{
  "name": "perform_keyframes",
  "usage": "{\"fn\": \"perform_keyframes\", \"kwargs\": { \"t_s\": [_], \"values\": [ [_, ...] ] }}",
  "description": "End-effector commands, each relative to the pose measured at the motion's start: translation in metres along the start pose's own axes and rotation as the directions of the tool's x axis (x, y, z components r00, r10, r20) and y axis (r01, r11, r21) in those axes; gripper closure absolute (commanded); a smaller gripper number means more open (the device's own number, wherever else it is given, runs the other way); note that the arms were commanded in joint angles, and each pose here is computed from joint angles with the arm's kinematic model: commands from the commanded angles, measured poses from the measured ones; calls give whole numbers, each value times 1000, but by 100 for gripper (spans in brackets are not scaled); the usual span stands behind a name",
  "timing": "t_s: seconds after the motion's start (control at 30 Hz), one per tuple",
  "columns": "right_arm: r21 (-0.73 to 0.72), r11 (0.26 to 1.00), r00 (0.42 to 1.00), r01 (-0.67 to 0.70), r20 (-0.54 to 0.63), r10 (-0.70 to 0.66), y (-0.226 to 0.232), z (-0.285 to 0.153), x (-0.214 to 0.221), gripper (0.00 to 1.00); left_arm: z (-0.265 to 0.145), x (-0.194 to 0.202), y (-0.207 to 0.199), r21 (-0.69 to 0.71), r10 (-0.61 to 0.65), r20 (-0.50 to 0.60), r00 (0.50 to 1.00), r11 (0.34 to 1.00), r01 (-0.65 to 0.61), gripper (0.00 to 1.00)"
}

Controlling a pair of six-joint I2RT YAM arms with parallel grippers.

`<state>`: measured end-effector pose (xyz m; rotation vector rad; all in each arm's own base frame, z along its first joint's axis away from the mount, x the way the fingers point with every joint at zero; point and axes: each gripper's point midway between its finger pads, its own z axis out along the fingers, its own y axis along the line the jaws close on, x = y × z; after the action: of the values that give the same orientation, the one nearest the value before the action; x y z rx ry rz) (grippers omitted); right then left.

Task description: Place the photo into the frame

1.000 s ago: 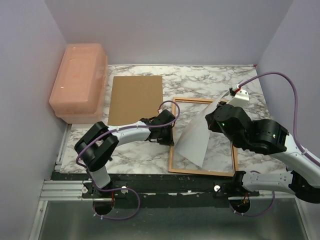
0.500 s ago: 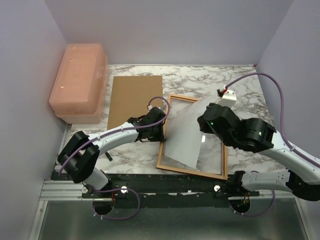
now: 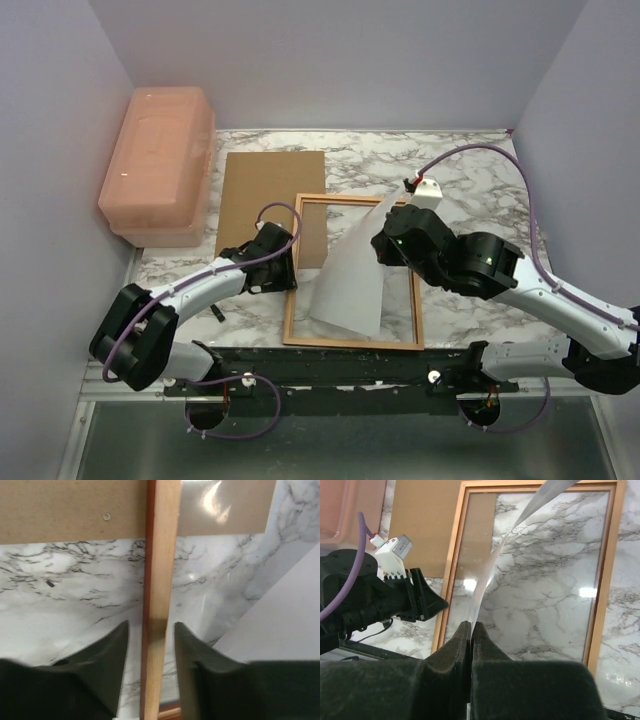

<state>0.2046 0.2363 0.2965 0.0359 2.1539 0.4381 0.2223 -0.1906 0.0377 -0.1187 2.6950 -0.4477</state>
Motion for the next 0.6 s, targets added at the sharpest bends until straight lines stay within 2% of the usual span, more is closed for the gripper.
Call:
{"fn": "perform_keyframes", "kwargs": {
  "t_s": [0.0, 0.1, 0.27, 0.57],
  "values": [
    [-59, 998, 1000, 21, -11, -22, 19, 9, 2, 99, -13, -17, -2, 52, -6, 64, 998, 999, 3, 49],
    [-114, 993, 999, 39, -32, -42, 36, 11, 2, 99, -28, -25, -4, 87, -12, 76, 997, 996, 5, 37],
    [-229, 973, 997, 38, -59, -52, 70, 15, 2, 99, -78, -50, -10, 159, -27, 173, 984, 987, -1, 27],
    [-431, 901, 994, 50, -66, -87, 138, 9, -17, 100, -200, -93, -24, 274, -90, 443, 892, 961, -39, 11]
  ]
}}
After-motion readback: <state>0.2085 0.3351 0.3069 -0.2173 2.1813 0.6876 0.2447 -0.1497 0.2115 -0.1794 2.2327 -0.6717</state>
